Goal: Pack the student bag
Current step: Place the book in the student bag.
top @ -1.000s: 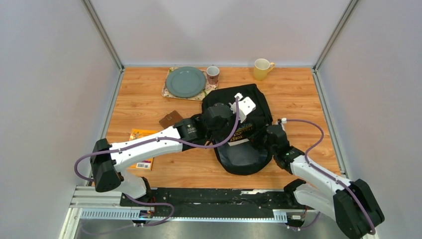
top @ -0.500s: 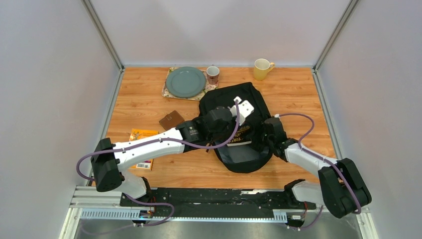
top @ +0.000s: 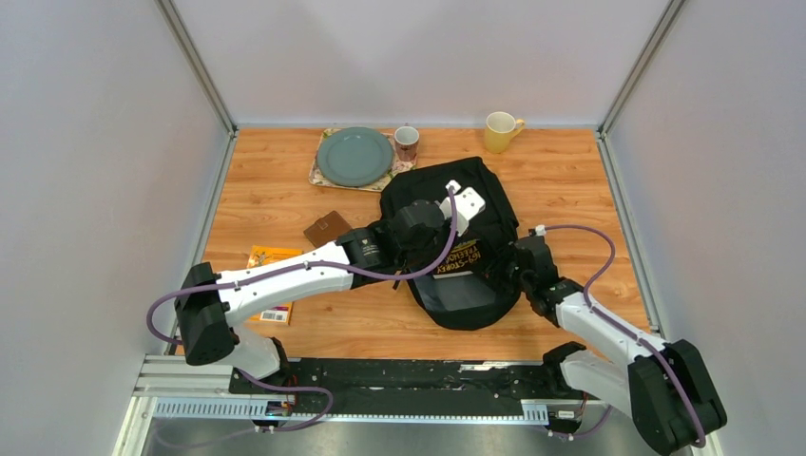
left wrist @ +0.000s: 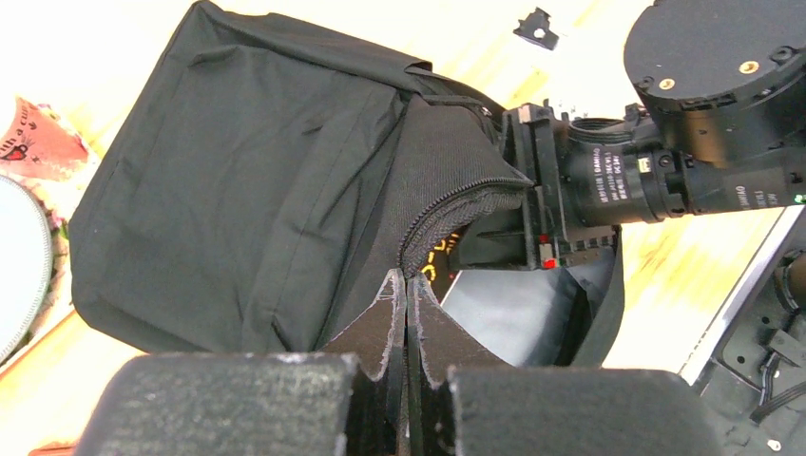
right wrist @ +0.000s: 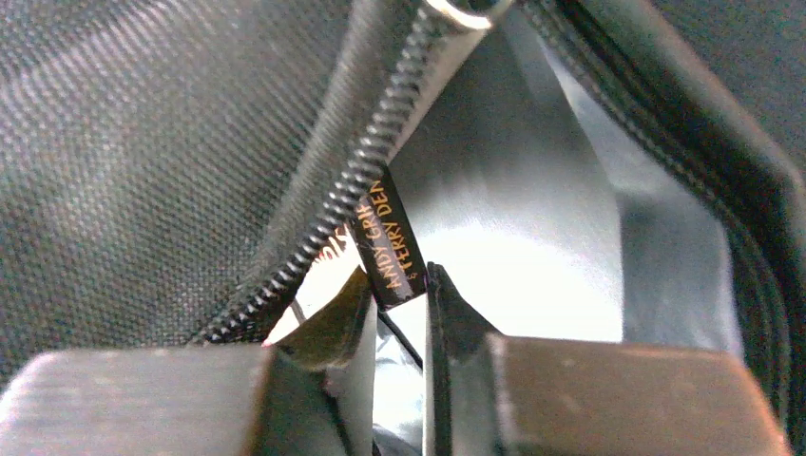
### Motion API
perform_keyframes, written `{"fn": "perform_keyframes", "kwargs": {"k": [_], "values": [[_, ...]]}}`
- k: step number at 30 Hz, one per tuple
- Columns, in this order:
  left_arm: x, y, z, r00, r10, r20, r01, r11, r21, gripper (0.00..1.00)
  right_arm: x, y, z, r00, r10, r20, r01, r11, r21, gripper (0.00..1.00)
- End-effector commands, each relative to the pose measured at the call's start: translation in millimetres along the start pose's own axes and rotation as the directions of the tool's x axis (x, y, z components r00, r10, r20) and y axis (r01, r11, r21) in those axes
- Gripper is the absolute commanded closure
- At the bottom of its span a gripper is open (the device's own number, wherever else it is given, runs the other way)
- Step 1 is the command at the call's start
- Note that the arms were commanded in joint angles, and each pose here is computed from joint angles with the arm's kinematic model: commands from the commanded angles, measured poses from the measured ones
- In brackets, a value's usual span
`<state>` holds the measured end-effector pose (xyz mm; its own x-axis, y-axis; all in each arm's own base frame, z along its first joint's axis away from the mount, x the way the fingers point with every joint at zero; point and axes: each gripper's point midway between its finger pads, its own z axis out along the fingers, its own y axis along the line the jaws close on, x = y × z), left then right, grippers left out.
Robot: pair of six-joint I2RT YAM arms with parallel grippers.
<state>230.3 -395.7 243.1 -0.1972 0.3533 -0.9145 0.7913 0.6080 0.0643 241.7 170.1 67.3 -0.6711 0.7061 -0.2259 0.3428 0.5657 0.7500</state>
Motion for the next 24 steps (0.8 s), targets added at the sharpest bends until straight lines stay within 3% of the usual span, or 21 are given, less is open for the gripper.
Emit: {"fn": "perform_keyframes", "kwargs": {"k": [1,7,10,12,14,18,20,24], "values": [[-29.4,-1.8,-5.9,0.997,-0.039,0.07,0.038,0.999,0.019,1.0,-35.2,36.6,6.3,0.992,-0.025,0.127,0.035,0.996,-0.077,0.9],[-22.4,-1.1,-7.9,0.997,-0.053,0.057,0.052,0.999,0.014,1.0,-51.1,58.5,23.0,0.986,0.062,0.158,-0.042,0.991,-0.127,0.93],[-20.6,-2.8,-7.5,0.997,-0.06,0.053,0.059,0.998,0.022,1.0,-55.5,53.5,31.3,0.98,0.099,0.174,-0.079,0.99,-0.115,0.87],[-18.5,-1.4,-7.7,0.997,-0.059,0.047,0.059,0.998,0.017,1.0,-49.3,51.9,32.8,0.986,0.085,0.145,-0.069,0.991,-0.111,0.76],[-14.7,-1.0,-7.7,0.998,-0.058,0.039,0.058,0.998,0.012,1.0,-43.7,39.9,30.8,0.99,0.046,0.132,-0.037,0.997,-0.068,0.64],[-10.9,0.7,-6.7,0.997,-0.067,0.034,0.066,0.998,0.007,1.0,-40.5,30.8,3.8,0.987,-0.044,0.153,0.051,0.998,-0.046,0.52],[-9.2,1.2,-4.9,0.997,-0.073,0.032,0.072,0.997,0.009,1.0,-34.3,17.1,-8.5,0.989,-0.083,0.12,0.08,0.996,0.034,0.5],[-8.3,-0.7,-2.0,0.996,-0.081,0.029,0.081,0.997,0.02,1.0,-20.9,11.9,-36.8,0.988,-0.132,0.077,0.13,0.991,0.032,0.5]]}}
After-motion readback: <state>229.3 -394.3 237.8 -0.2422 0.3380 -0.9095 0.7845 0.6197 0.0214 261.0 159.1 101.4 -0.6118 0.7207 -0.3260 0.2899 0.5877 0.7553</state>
